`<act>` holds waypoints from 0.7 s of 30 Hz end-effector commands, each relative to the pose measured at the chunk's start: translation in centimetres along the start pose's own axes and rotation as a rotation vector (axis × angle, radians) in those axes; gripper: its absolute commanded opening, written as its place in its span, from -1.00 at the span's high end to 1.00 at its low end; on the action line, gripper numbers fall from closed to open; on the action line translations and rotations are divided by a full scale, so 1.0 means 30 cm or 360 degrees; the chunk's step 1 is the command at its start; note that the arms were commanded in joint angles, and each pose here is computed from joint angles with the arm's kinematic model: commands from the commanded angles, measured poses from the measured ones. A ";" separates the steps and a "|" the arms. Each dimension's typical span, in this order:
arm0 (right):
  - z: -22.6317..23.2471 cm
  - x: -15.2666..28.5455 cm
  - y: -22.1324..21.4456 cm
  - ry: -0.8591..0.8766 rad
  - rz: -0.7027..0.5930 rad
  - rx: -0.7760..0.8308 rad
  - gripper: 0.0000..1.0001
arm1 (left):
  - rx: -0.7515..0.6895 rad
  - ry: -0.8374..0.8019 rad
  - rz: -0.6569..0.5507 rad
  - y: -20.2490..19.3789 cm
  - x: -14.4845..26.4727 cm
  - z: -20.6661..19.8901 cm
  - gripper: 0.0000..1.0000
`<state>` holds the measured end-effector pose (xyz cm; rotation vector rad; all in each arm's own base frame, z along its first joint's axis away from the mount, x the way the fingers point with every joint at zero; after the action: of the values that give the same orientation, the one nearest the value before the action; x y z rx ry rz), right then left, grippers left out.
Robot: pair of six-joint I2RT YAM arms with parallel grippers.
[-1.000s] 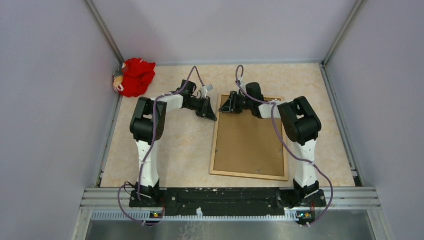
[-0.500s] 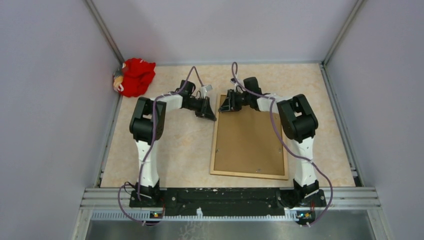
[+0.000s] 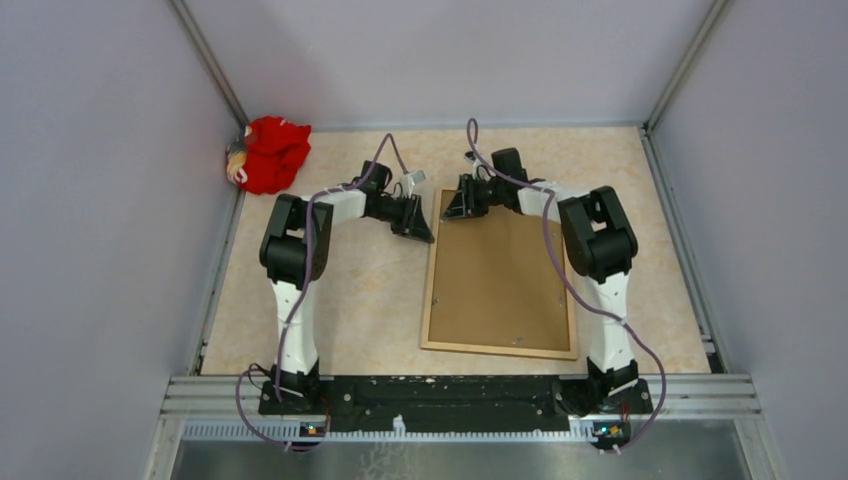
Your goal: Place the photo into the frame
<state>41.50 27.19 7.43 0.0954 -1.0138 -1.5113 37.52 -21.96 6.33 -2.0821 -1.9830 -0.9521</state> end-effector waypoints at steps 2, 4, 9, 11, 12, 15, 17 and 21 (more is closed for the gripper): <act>-0.024 -0.006 0.056 0.0025 -0.0077 0.0029 0.35 | -0.0029 0.0009 -0.0023 0.032 -0.013 0.004 0.29; -0.028 -0.016 0.048 0.0042 -0.0075 0.0009 0.36 | -0.0028 0.0004 -0.0027 0.049 -0.019 0.007 0.28; -0.037 -0.036 0.031 0.0072 -0.0057 -0.0019 0.39 | -0.0016 0.0018 -0.0028 0.065 -0.038 0.033 0.36; -0.040 -0.046 0.025 0.0076 -0.0038 -0.0022 0.41 | -0.0009 0.0029 -0.0030 0.069 -0.041 0.042 0.44; -0.041 -0.050 0.020 0.0077 -0.0027 -0.0025 0.41 | -0.0006 0.0033 -0.0032 0.070 -0.043 0.046 0.49; -0.038 -0.059 0.005 0.0082 0.0007 -0.0020 0.42 | -0.0001 0.0036 -0.0033 0.068 -0.044 0.050 0.59; -0.036 -0.063 -0.005 0.0083 0.0023 -0.0018 0.44 | 0.0001 0.0041 -0.0030 0.064 -0.045 0.053 0.64; -0.037 -0.061 -0.018 0.0071 0.0047 -0.0013 0.46 | 0.0007 0.0048 -0.0027 0.056 -0.045 0.057 0.66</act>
<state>42.73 27.77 6.89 0.1350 -0.9571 -1.5236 39.13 -22.42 6.26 -2.0837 -2.0014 -0.8979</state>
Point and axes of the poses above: each gripper's point midway between its finger pads, its own x axis back along the fingers, its own z axis along the line the jaws close on, y = z × x, the point moved 5 cm from there along x, back along the fingers, and after that the axes turned 9 degrees about x, right-handed, at the moved point
